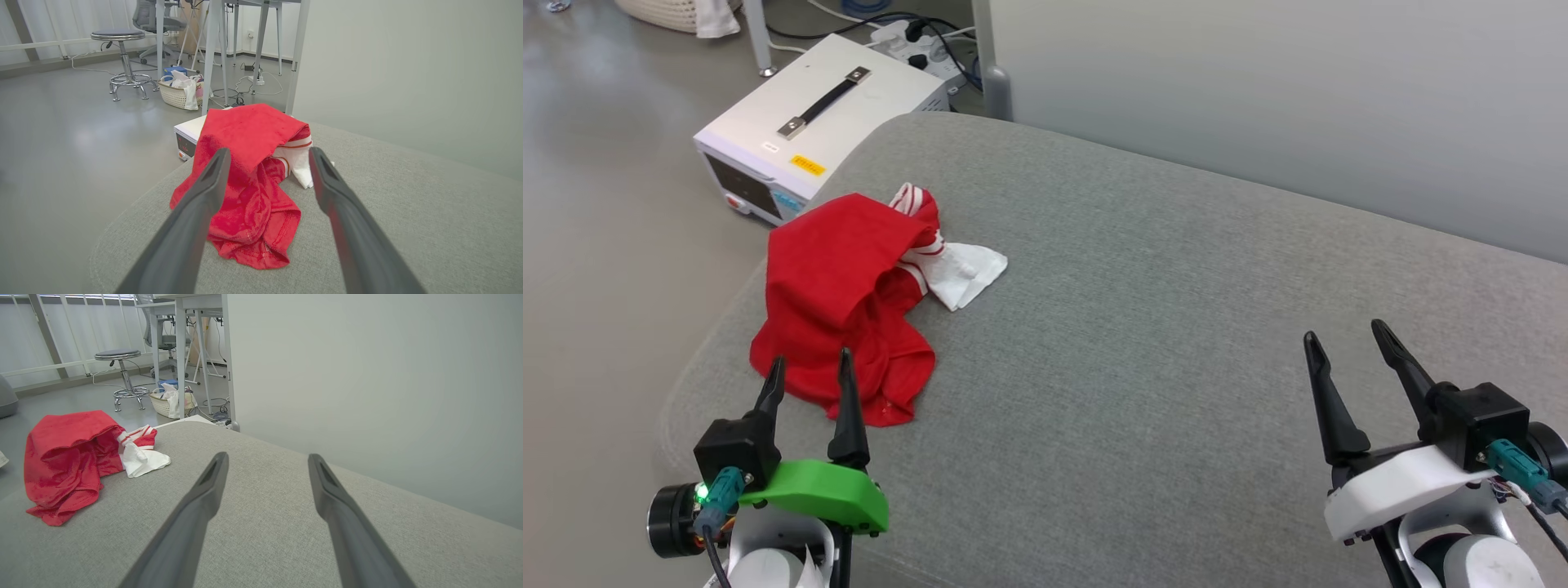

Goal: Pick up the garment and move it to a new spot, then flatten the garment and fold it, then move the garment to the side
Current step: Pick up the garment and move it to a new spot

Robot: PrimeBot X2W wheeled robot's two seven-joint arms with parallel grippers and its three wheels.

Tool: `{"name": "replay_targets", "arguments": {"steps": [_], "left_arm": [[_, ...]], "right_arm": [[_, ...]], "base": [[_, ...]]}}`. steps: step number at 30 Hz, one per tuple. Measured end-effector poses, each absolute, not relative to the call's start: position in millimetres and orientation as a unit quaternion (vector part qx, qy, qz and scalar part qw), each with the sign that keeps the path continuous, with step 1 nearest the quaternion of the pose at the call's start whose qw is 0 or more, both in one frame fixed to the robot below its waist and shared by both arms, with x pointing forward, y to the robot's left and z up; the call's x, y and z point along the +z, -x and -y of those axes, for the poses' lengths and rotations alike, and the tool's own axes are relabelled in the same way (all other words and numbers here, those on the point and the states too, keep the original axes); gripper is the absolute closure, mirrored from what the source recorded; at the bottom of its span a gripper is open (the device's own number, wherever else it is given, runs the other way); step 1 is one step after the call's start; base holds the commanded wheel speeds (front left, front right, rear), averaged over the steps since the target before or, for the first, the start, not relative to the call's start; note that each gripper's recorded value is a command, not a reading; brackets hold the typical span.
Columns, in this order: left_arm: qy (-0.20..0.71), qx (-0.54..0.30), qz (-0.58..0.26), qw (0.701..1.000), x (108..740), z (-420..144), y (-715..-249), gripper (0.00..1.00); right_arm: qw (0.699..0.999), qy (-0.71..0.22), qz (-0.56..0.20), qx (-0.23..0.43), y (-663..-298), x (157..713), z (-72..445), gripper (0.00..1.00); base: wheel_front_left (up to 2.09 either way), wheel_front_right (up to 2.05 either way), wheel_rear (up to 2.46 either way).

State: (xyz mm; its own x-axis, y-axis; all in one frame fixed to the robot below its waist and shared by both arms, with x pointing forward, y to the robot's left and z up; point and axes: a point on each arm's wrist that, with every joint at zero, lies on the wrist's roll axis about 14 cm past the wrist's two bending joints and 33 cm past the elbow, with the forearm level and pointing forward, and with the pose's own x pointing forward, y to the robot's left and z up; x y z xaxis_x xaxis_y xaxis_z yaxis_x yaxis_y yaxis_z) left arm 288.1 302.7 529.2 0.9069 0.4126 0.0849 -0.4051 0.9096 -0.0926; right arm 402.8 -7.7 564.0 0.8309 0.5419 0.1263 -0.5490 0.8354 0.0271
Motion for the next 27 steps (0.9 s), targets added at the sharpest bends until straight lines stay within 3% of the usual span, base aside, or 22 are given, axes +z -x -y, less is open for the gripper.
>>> {"name": "replay_targets", "arguments": {"steps": [27], "left_arm": [[0.048, 0.309, 0.062, 0.948, 522.7, -347.1, -229.8, 0.00]], "right_arm": [[0.917, -0.061, 0.069, 0.389, -393.7, 576.7, -64.1, 0.00]], "base": [[-0.03, -0.03, -0.03]]}}
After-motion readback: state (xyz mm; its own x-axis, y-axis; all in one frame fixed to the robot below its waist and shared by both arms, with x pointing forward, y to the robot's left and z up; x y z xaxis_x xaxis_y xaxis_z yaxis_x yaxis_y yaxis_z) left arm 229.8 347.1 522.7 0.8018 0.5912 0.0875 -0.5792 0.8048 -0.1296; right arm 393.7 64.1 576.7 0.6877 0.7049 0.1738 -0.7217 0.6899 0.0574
